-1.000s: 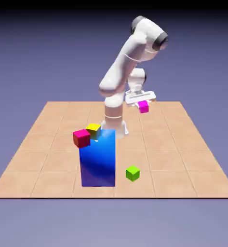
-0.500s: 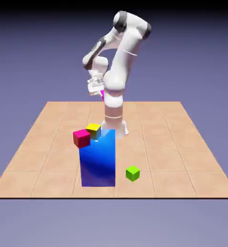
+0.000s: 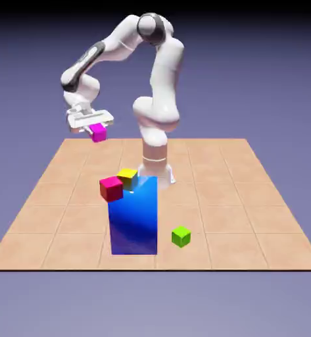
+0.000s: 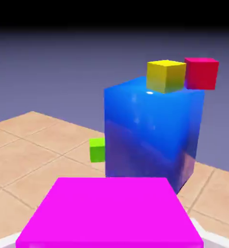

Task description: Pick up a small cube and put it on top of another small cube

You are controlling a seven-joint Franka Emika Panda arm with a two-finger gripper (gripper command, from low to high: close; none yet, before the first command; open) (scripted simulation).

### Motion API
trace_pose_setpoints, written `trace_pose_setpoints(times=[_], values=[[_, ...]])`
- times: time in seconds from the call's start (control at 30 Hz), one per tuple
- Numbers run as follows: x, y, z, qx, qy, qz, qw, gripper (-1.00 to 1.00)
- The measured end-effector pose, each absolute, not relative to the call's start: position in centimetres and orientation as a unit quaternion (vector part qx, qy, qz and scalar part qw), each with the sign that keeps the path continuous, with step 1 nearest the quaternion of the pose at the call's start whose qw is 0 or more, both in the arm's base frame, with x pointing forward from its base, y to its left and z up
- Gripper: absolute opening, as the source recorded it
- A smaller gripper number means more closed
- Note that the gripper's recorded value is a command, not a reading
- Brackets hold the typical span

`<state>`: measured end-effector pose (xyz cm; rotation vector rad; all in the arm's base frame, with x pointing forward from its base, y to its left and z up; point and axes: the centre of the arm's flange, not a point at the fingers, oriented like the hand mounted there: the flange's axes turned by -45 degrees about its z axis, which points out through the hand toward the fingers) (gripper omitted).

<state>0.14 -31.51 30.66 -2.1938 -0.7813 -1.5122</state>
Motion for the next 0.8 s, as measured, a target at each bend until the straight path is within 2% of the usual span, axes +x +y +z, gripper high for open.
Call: trace_pose_setpoints(times=[0.23, 0.5, 0.67, 0.7, 0.8], values=[[14.9, -31.2, 32.5, -0.732, -0.321, -0.558, 0.225, -1.00], [30.5, -23.2, 34.1, -0.670, -0.353, -0.579, 0.301, -1.00], [34.4, -18.6, 32.5, -0.660, -0.356, -0.582, 0.313, -1.00], [35.1, -17.3, 31.7, -0.661, -0.356, -0.582, 0.313, 1.00], [34.3, -18.8, 32.6, -0.660, -0.356, -0.583, 0.313, 1.00]])
